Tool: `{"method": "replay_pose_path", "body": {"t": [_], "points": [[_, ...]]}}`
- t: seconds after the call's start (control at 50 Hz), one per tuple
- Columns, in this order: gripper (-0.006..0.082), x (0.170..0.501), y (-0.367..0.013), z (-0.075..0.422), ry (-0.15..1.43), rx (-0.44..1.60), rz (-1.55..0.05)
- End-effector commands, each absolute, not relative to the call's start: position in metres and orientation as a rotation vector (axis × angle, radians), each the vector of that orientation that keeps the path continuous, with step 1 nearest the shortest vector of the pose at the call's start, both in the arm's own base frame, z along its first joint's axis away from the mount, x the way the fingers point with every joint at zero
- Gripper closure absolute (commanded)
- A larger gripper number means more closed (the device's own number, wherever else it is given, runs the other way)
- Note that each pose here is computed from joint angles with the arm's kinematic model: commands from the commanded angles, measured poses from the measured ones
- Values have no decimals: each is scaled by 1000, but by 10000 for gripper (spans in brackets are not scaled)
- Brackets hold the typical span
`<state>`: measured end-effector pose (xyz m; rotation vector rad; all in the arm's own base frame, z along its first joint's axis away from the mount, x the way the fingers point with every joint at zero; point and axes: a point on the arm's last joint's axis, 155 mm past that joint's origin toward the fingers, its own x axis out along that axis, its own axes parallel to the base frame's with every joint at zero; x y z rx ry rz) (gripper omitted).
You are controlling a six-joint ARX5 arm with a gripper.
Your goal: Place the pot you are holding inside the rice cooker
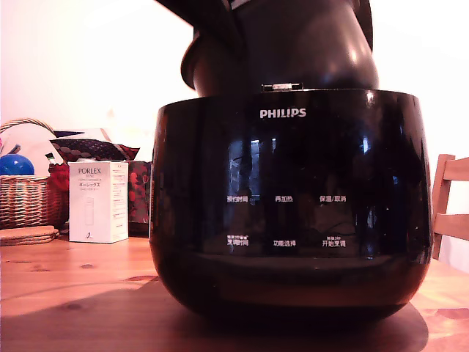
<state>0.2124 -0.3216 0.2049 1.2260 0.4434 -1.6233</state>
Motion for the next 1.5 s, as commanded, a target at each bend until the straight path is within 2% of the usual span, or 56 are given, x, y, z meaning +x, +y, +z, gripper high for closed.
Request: {"method": "replay_pose_path", "body": {"t": [0.0, 0.36, 1.08, 1.26, 1.48], "points": [[790, 212, -328, 218, 382, 1233, -1620], [791, 211, -324, 197, 462, 1330, -1605], [791, 196, -333, 160, 541, 1443, -1674], [790, 197, -343, 162, 498, 1443, -1668], [744, 202, -351, 165, 456, 1435, -1651]]}}
